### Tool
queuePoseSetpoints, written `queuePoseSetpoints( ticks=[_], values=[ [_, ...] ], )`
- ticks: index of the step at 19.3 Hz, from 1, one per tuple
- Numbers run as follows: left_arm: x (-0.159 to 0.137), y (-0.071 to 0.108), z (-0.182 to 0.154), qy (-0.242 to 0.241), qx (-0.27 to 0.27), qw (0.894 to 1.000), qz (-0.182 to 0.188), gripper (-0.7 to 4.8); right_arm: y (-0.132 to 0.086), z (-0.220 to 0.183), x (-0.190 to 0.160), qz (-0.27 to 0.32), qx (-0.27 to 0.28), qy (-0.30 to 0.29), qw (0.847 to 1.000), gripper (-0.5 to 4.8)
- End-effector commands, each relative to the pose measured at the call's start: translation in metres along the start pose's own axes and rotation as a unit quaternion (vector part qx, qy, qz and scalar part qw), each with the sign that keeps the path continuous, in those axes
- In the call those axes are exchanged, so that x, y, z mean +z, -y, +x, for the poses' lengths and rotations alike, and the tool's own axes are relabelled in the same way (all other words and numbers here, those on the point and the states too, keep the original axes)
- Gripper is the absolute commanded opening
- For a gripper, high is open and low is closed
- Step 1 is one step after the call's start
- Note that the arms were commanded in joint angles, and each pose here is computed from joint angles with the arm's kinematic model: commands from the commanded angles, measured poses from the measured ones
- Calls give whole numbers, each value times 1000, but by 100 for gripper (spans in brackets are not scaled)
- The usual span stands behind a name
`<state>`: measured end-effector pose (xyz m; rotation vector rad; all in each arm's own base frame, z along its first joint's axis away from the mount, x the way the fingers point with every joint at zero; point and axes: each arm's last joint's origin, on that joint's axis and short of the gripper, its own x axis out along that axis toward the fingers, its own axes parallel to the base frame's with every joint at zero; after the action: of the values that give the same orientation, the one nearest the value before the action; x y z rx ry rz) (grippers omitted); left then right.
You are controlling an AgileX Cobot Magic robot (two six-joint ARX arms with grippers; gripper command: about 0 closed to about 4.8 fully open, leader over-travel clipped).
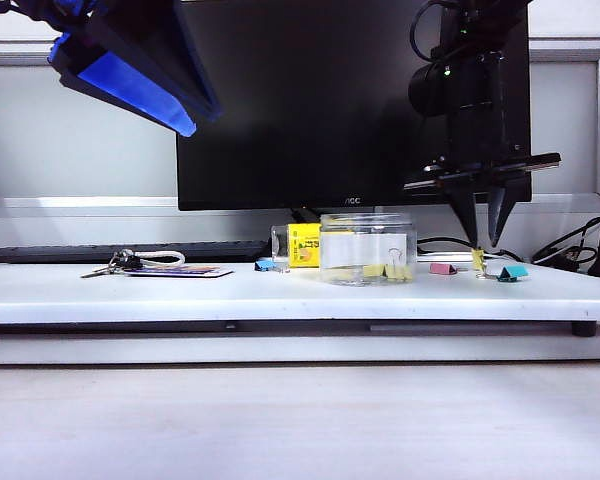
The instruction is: Take the clips out of the round transparent plastic box and place them on the table.
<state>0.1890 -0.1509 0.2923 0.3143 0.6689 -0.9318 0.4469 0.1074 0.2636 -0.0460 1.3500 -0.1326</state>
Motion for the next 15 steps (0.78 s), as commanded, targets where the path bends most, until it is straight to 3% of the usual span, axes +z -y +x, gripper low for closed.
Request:
queuePoseSetpoints(
  ticks=[1, 9, 13, 15],
  values=[
    [2, 0, -1, 7, 1, 1000, 8, 214, -1, -3, 0, 0, 22, -2, 1000, 109],
    [2, 0, -1, 8, 1, 1000, 12, 214, -4, -21, -4, -6, 111, -5, 994, 127],
    [3, 0, -1, 12, -1, 1000, 13, 214, -4, -68, -10, -13, 223, 47, 974, 126],
    [4, 0, -1, 17, 0, 1000, 14, 214, -17, -81, -19, -30, 236, 48, 970, 126]
  ],
)
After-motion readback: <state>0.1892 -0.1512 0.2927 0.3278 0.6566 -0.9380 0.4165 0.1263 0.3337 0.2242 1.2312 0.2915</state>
